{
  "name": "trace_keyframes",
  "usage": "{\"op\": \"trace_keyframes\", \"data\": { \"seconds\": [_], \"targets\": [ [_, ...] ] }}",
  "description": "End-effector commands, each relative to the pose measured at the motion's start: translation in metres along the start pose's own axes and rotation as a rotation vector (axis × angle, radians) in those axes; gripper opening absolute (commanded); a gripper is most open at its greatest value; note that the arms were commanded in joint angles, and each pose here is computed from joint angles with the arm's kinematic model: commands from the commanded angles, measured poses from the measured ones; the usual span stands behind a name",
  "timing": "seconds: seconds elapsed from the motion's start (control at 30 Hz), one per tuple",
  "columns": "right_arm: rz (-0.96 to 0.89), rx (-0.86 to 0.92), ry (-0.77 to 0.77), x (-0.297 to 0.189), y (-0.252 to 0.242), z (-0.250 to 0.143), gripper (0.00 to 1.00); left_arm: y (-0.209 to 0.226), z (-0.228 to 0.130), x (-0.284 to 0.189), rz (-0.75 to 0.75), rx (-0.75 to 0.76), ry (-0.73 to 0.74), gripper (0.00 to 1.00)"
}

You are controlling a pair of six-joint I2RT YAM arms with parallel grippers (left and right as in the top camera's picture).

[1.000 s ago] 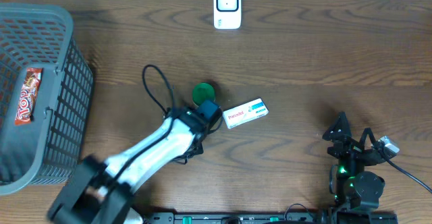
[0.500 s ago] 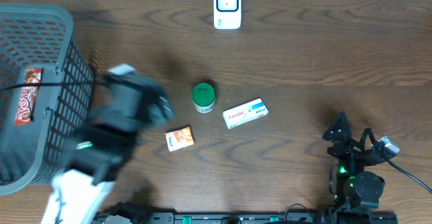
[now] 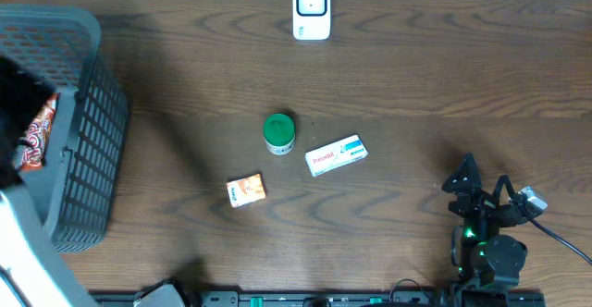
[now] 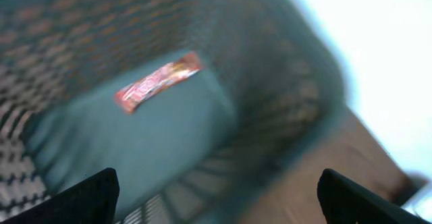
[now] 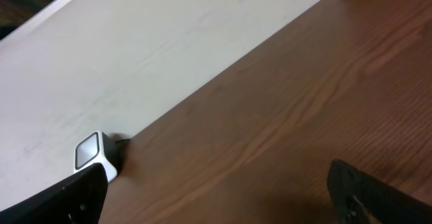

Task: Scan the item barcode
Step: 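Reach the left gripper into the basket over the red Top bar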

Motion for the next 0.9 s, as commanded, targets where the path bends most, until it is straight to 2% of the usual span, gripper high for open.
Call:
{"op": "trace_keyframes", "data": {
  "seconds": [0.0, 0.13, 0.4, 0.7, 0.87],
  "targets": [
    [-0.009, -0.007, -0.004, 0.0, -0.002, 0.001, 0.99, 0.028, 0.004, 0.044, 0.114, -0.141, 0.134, 0.93],
    [-0.009, -0.007, -0.004, 0.0, -0.002, 0.001, 0.99, 0.051, 0.007, 0.094, 0.207, -0.17, 0.244, 0.93],
    [-0.008, -0.007, -0.005, 0.0, -0.002, 0.001, 0.99, 0.067, 0.006, 0.193, 0.23, 0.192, 0.33, 0.93],
    [-0.008, -0.007, -0.005, 0.0, -0.002, 0.001, 0.99, 0.077, -0.011, 0.253, 0.189, 0.448, 0.444, 0.88],
    [-0.008, -0.007, -0.005, 0.0, -0.002, 0.001, 0.99, 0.081, -0.019, 0.277, 0.181, 0.489, 0.478, 0.88]
  ]
}}
Point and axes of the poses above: each gripper's point midway between its finger pads, its own x axis out along the fingers, its own y axis along the line the jaws close on, z = x × y, the point moved 9 cm from there along -x, back along the fingers, and after that the axes turned 5 degrees about x, right-handed, at the moved point
